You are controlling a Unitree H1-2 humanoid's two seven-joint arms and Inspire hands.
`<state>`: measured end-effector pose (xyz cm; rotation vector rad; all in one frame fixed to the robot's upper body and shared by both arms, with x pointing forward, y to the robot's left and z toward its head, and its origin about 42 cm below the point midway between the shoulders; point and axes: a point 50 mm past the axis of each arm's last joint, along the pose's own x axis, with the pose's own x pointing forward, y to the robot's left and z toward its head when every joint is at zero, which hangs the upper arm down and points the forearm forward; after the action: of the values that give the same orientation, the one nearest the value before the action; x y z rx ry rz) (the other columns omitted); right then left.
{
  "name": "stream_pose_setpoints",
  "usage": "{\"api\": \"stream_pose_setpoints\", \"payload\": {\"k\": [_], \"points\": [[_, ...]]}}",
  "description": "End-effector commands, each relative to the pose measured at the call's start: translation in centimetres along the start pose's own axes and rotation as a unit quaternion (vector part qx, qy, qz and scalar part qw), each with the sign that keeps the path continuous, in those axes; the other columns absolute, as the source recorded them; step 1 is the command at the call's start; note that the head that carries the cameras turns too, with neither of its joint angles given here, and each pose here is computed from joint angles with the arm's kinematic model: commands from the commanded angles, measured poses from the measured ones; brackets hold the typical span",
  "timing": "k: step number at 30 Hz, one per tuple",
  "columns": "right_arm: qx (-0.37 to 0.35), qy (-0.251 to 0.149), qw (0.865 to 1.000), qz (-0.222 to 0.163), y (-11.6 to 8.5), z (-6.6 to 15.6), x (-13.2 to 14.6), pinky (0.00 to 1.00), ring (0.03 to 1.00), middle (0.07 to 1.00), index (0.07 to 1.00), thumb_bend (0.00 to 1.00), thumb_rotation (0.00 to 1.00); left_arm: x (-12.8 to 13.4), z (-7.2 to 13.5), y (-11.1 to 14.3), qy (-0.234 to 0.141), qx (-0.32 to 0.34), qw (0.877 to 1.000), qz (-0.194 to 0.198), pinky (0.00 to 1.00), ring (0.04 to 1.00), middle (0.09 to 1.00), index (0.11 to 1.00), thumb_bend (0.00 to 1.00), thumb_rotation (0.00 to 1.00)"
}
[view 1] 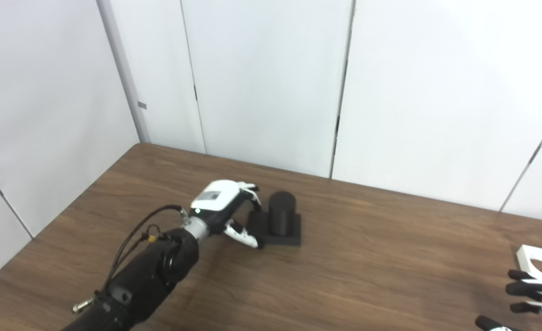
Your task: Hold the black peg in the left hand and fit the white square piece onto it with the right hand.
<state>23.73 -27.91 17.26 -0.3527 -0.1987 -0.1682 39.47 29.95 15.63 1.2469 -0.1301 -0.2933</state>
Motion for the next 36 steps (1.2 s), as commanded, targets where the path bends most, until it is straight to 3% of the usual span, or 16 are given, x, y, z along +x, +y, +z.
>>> {"api": "stream_pose_setpoints", "payload": {"k": [1, 12, 21, 30, 36], "points": [[0.002, -0.043, 0.999, -0.01, -0.2, 1.6, 0.9, 0.52, 0.637, 0.709, 0.493, 0.49, 0.12, 0.3, 2.7, -0.8, -0.044, 0.012, 0.999, -0.027, 0.81, 0.929, 0.906, 0.485, 0.52, 0.06], [-0.011, -0.072, 0.997, -0.012, -0.3, 0.5, 1.4, 0.51, 0.627, 0.701, 0.494, 0.49, 0.12, 0.2, 8.3, -4.0, -0.136, 0.01, 0.986, -0.099, 0.81, 0.927, 0.905, 0.486, 0.52, 0.06], [-0.017, -0.093, 0.995, -0.017, 0.3, -0.1, 2.0, 0.49, 0.606, 0.692, 0.496, 0.49, 0.13, -0.1, 11.3, -5.6, -0.186, 0.043, 0.97, -0.149, 0.79, 0.919, 0.908, 0.487, 0.52, 0.07], [-0.029, -0.099, 0.994, -0.023, 1.1, 0.5, 2.2, 0.48, 0.599, 0.684, 0.497, 0.5, 0.14, -0.8, 13.2, -8.0, -0.215, 0.087, 0.952, -0.201, 0.78, 0.911, 0.913, 0.488, 0.52, 0.07], [-0.032, -0.103, 0.994, -0.017, 1.1, 1.7, 2.8, 0.49, 0.608, 0.691, 0.497, 0.5, 0.14, -1.1, 12.8, -7.4, -0.219, 0.104, 0.944, -0.224, 0.79, 0.896, 0.921, 0.489, 0.52, 0.07]]}}
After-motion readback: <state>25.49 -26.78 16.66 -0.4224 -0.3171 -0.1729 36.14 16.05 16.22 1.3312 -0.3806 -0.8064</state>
